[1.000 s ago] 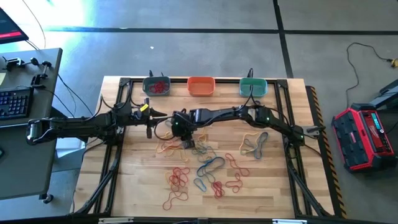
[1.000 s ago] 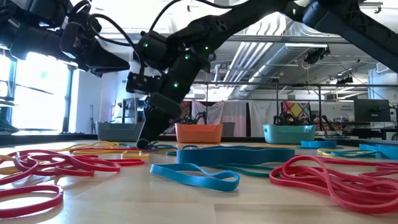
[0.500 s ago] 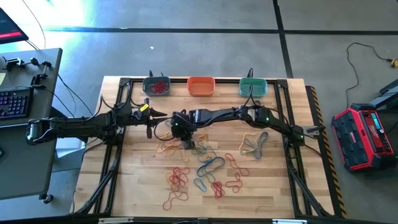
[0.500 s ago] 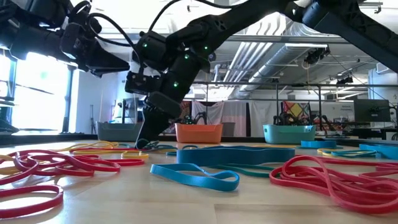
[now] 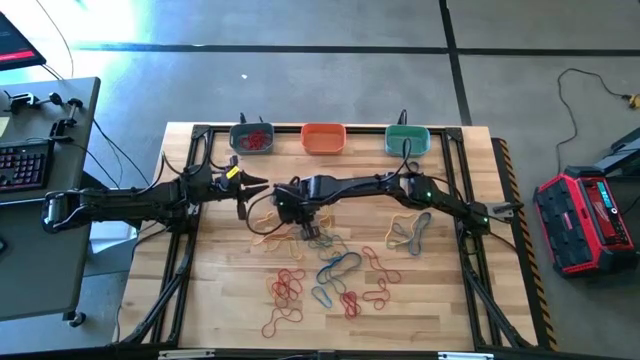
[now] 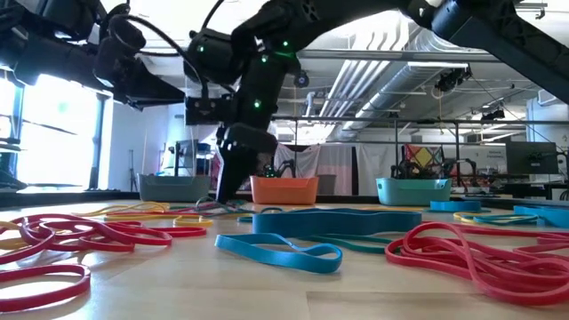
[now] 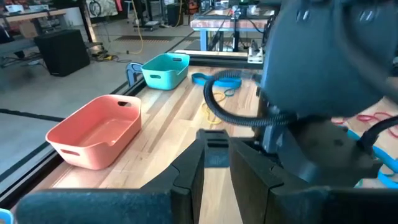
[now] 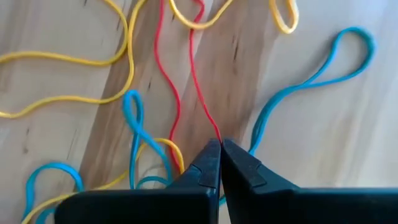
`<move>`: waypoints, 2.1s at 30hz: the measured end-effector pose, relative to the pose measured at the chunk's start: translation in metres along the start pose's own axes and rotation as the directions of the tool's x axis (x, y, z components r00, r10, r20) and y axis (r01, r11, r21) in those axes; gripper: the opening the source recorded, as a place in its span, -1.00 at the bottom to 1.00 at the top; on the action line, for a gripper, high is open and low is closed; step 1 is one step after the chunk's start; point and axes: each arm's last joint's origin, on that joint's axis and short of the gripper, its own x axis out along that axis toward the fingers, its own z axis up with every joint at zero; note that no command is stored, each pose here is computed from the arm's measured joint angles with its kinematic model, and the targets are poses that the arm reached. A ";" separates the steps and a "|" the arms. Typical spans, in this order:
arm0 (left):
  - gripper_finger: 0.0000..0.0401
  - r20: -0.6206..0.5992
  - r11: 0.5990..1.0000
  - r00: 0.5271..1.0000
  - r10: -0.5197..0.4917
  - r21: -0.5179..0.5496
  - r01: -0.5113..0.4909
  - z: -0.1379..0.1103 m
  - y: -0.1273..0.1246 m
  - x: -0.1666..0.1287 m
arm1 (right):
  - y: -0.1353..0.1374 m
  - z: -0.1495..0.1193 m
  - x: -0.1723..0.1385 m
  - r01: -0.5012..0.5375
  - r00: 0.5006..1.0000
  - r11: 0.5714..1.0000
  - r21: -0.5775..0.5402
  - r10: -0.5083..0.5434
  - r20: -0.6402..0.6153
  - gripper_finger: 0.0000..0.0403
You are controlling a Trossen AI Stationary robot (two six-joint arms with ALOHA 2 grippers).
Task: Sort rubber bands into baskets
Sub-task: Put the red rubber band into the blue bin
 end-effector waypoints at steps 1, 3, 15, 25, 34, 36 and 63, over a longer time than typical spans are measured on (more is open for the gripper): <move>-0.67 -0.003 1.000 1.000 0.000 0.000 0.000 0.000 0.000 0.000 | 0.000 0.002 -0.002 0.005 1.000 1.000 -0.001 -0.005 0.005 -1.00; -0.67 -0.011 1.000 1.000 -0.001 0.000 0.001 -0.001 0.000 0.000 | 0.001 0.005 -0.007 0.018 1.000 1.000 -0.006 -0.018 0.009 -1.00; -0.64 -0.067 0.987 0.987 -0.146 -0.078 0.141 -0.007 -0.005 -0.001 | -0.003 0.028 -0.063 0.095 0.989 0.995 0.001 -0.095 0.113 -1.00; -0.31 -0.092 0.980 0.985 -0.144 -0.153 0.129 -0.010 -0.005 0.002 | -0.009 0.034 -0.107 0.301 0.935 0.950 0.087 -0.312 0.170 -1.00; -0.13 -0.061 0.988 0.994 -0.087 -0.135 0.078 -0.008 -0.004 0.011 | -0.012 0.041 -0.119 0.376 0.890 0.917 0.130 -0.397 0.224 -1.00; -0.13 -0.046 0.988 0.995 -0.094 -0.129 0.087 -0.007 -0.006 0.013 | -0.012 0.041 -0.119 0.378 0.887 0.916 0.132 -0.400 0.232 -1.00; -0.99 -0.067 0.983 0.987 0.144 -0.106 -0.151 -0.010 0.001 0.019 | -0.009 0.043 -0.120 0.501 0.836 0.854 0.140 -0.520 0.177 -0.86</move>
